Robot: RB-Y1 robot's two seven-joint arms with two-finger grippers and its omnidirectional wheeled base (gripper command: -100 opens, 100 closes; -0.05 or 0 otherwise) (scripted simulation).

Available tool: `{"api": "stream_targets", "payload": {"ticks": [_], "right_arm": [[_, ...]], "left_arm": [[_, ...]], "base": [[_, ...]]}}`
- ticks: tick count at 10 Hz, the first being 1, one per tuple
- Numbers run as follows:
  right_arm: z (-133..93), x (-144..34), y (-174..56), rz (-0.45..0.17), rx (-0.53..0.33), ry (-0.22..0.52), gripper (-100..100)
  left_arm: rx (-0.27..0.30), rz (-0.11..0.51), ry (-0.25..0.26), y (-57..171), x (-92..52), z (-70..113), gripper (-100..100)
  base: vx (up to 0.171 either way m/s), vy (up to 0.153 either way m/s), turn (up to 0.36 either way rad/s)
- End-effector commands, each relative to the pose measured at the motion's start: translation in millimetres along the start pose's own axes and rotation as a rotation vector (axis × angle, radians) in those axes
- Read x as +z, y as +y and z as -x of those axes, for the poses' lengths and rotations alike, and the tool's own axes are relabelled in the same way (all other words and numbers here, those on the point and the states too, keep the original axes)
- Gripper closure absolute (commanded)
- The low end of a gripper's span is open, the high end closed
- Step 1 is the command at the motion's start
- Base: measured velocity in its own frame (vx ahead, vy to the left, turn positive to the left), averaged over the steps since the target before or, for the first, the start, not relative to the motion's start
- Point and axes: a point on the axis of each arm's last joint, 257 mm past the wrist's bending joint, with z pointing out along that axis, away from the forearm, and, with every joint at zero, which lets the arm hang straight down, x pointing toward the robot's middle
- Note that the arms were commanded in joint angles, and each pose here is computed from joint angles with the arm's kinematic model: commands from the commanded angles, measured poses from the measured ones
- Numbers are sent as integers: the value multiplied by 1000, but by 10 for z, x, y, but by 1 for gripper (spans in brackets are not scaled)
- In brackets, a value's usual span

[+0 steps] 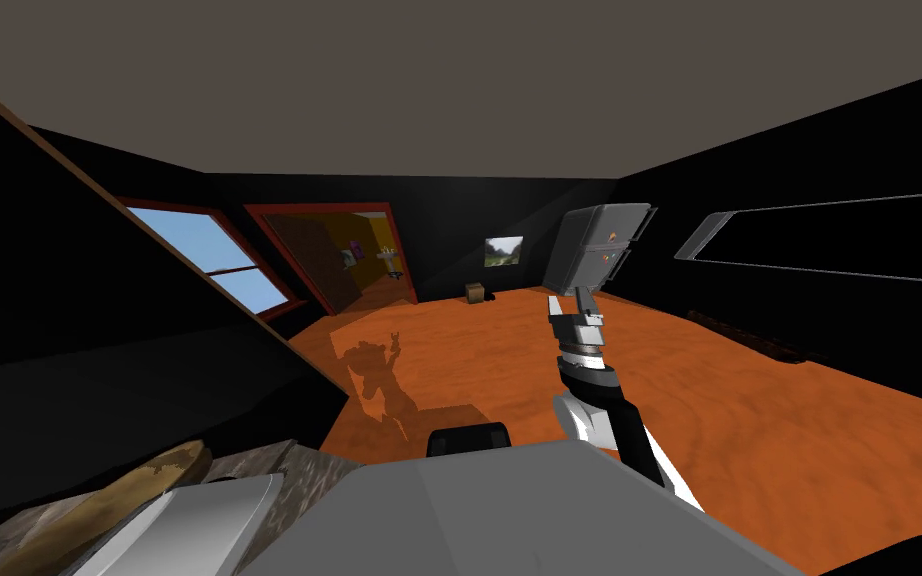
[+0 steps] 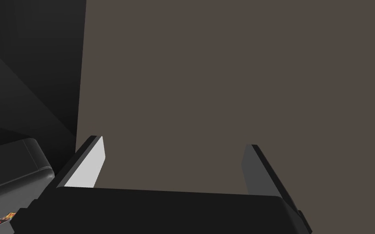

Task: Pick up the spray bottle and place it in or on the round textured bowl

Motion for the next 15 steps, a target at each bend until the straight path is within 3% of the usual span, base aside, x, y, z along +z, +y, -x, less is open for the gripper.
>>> {"api": "stream_targets", "payload": {"ticks": [1,2,3,7,8,9,10,11,14,15], "right_arm": [[0,0,0,0,0,0,0],[0,0,0,0,0,0,0],[0,0,0,0,0,0,0],[0,0,0,0,0,0,0],[0,0,0,0,0,0,0],[0,0,0,0,0,0,0],[0,0,0,0,0,0,0],[0,0,0,0,0,0,0],[0,0,0,0,0,0,0],[0,0,0,0,0,0,0]], "left_arm": [[0,0,0,0,0,0,0],[0,0,0,1,0,0,-100],[0,0,0,0,0,0,100],[-1,3,1,10,-3,-7,100],[-1,3,1,9,-3,-7,0],[-1,3,1,8,-3,-6,100],[-1,2,1,8,-3,-6,0],[-31,33,11,46,-14,-163,100],[-62,67,23,84,-31,-360,100],[-85,94,34,113,-51,-515,100]], "base": [[0,0,0],[0,0,0],[0,0,0],[0,0,0],[0,0,0],[0,0,0],[0,0,0],[14,17,79],[27,32,89],[31,38,127]]}}
